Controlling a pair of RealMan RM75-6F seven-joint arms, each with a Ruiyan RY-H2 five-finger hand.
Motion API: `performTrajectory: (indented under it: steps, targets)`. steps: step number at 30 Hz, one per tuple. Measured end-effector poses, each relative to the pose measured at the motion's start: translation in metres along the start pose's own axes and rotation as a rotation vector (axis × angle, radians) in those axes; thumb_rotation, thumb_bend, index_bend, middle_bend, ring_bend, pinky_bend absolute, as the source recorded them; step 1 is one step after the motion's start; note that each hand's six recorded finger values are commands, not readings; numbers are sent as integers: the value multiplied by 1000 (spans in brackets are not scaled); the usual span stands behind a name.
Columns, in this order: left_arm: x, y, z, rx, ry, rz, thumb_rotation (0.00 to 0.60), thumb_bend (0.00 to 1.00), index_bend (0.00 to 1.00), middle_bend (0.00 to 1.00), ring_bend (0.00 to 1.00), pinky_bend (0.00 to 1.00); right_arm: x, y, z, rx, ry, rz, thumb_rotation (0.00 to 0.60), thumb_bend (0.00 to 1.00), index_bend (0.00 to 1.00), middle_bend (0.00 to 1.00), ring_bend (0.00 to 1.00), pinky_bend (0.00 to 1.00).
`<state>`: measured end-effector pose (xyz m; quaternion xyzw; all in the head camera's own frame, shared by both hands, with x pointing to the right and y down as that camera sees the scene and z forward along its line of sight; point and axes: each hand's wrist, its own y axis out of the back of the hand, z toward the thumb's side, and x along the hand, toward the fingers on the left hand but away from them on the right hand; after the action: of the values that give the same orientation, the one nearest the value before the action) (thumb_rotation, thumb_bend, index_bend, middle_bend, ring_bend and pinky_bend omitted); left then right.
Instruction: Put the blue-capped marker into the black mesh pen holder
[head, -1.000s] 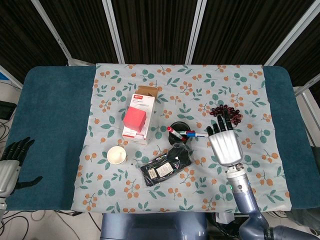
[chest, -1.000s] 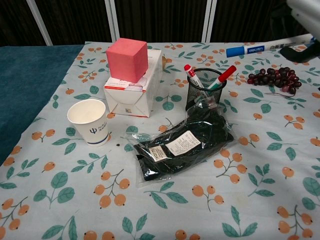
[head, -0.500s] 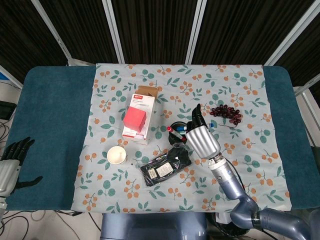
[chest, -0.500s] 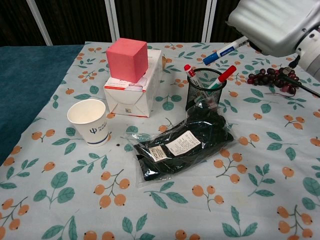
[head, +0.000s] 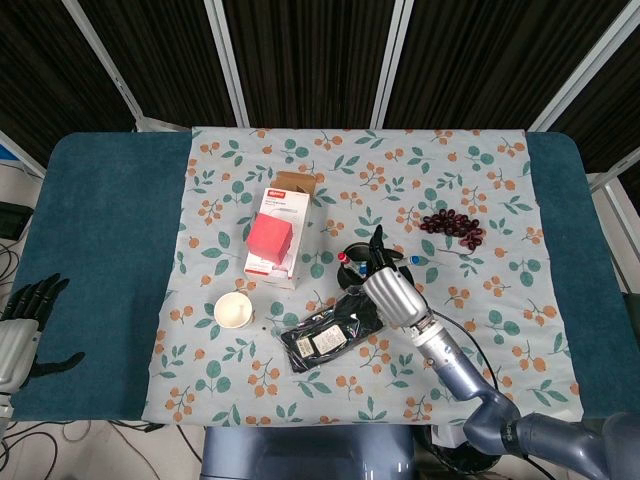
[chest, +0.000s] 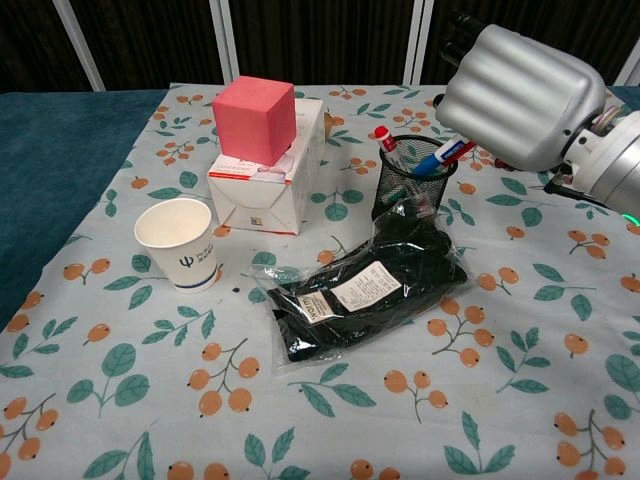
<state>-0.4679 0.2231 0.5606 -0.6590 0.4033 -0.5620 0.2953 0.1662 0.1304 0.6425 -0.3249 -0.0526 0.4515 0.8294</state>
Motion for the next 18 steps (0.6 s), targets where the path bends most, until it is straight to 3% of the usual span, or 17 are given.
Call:
performTrajectory:
  steps: [4, 8, 14, 18]
  targets:
    - [0, 0, 0, 1, 0, 0, 600, 50, 0, 0, 0, 0, 1, 1, 3, 6, 11, -7, 600, 432, 675, 527, 247, 178]
    - [0, 0, 0, 1, 2, 2, 600, 50, 0, 0, 0, 0, 1, 4, 6, -4, 13, -15, 600, 359, 586, 441, 220, 178]
    - [0, 0, 0, 2, 3, 2, 600, 50, 0, 0, 0, 0, 0, 12, 10, -22, 14, -42, 600, 314, 454, 336, 174, 178]
    - [0, 0, 0, 1, 4, 3, 600, 50, 0, 0, 0, 0, -1, 17, 12, -29, 6, -59, 600, 305, 431, 318, 171, 177]
